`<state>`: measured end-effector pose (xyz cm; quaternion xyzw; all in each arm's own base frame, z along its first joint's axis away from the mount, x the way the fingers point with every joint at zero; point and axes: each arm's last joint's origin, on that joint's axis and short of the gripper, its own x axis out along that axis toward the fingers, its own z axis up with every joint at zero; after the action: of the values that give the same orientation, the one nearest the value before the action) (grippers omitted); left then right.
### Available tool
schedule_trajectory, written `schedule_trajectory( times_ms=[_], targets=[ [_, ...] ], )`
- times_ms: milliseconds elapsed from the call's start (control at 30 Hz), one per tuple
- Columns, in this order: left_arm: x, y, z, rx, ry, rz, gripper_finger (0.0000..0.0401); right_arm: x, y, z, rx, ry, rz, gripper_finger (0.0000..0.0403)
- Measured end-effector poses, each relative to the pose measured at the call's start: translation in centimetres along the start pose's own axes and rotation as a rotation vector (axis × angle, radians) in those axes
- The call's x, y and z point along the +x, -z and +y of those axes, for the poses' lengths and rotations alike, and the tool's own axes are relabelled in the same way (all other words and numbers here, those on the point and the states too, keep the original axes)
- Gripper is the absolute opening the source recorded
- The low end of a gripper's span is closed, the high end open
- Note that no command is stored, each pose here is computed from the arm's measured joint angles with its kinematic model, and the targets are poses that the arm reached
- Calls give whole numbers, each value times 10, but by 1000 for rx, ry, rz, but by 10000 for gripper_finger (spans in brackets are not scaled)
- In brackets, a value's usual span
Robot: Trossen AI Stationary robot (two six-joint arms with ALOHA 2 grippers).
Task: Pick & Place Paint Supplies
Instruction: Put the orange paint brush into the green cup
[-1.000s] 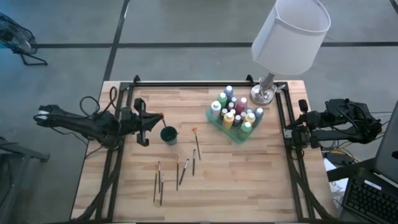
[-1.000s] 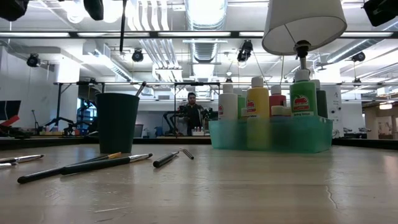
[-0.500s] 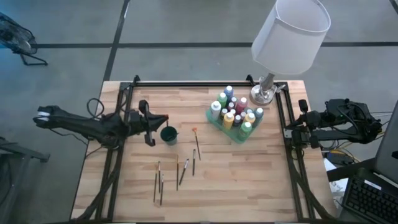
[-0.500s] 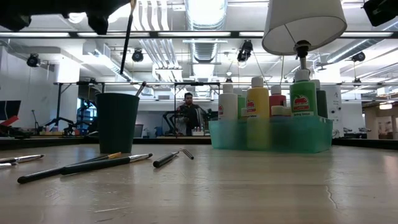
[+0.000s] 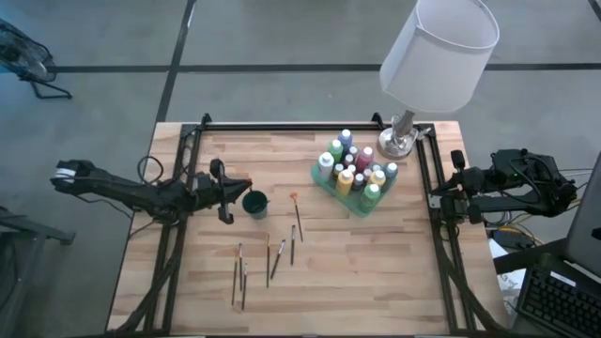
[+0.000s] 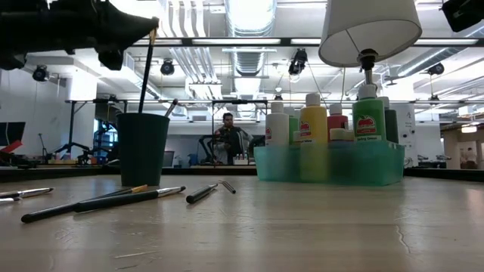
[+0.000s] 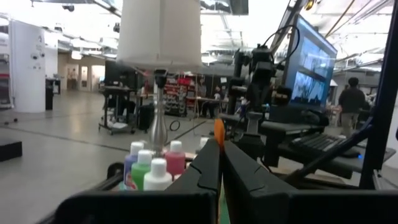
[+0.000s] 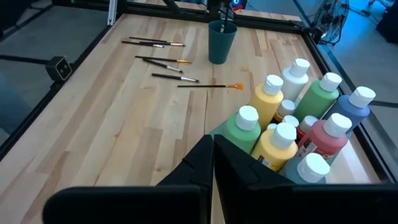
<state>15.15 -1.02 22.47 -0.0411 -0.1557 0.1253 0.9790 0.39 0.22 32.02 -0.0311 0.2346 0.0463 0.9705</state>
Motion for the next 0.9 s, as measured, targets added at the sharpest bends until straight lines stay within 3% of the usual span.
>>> schedule_trajectory(
  times_ms=[900],
  targets=[
    [1,48,4,-31,-35,228,7,0,0,0,-2,0,0,8]
  ],
)
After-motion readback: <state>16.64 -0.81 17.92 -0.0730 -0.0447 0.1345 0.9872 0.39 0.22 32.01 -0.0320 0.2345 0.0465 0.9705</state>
